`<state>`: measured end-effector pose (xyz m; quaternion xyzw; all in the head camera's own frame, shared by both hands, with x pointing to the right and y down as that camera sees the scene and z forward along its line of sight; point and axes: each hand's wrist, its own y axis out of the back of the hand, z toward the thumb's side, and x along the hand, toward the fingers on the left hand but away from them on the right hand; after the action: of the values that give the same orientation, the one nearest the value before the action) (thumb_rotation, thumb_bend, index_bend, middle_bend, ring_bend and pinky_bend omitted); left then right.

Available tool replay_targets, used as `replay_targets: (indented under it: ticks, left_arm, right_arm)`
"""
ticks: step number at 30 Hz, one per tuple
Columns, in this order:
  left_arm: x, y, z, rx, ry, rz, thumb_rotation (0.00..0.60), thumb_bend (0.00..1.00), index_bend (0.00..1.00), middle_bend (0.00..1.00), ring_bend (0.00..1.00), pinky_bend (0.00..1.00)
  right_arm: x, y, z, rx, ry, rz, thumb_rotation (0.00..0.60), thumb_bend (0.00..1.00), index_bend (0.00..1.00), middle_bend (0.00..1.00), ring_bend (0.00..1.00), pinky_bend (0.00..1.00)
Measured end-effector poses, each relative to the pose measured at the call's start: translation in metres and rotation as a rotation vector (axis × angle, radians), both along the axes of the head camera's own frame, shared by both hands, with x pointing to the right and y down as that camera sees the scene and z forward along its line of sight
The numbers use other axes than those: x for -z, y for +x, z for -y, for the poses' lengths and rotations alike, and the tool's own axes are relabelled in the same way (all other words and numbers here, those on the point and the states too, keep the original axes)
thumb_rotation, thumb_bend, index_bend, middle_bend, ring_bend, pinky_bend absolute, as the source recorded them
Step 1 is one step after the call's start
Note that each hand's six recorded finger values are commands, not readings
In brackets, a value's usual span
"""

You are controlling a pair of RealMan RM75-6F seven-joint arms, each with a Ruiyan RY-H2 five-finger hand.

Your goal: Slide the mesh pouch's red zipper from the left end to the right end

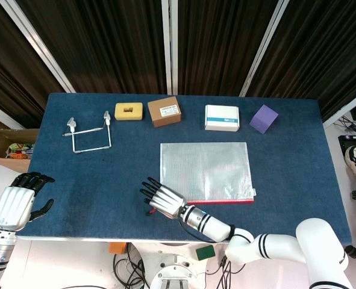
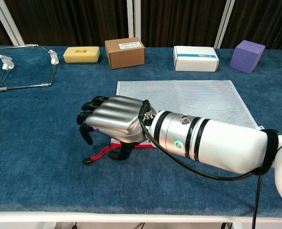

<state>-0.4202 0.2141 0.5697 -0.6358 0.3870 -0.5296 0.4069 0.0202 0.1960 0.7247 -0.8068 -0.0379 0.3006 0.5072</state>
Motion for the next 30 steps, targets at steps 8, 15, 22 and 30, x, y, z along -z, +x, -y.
replay_targets:
  ticks: [8, 15, 22, 30]
  left_arm:
    - [-0.004, -0.002, -0.001, 0.003, -0.005, -0.005, 0.600, 0.26, 0.35, 0.34, 0.25, 0.27]
    - [-0.002, -0.002, 0.000, 0.003, 0.005, -0.008, 0.600, 0.26, 0.35, 0.34, 0.25, 0.27]
    - [-0.001, -0.004, -0.003, 0.010, 0.007, -0.006, 0.600, 0.26, 0.35, 0.34, 0.25, 0.27]
    - [-0.001, -0.005, -0.004, 0.013, 0.007, -0.004, 0.600, 0.26, 0.35, 0.34, 0.25, 0.26]
  right_arm:
    - [-0.005, -0.001, -0.006, 0.001, -0.015, 0.003, 0.600, 0.35, 0.45, 0.18, 0.00, 0.00]
    - [-0.007, 0.000, -0.008, 0.001, -0.019, -0.001, 0.600, 0.38, 0.49, 0.19, 0.00, 0.00]
    - [-0.007, -0.002, -0.011, 0.007, -0.017, -0.001, 0.600, 0.44, 0.52, 0.21, 0.00, 0.00]
    - [-0.009, -0.002, -0.011, 0.009, -0.011, -0.011, 0.600, 0.45, 0.54, 0.22, 0.00, 0.00]
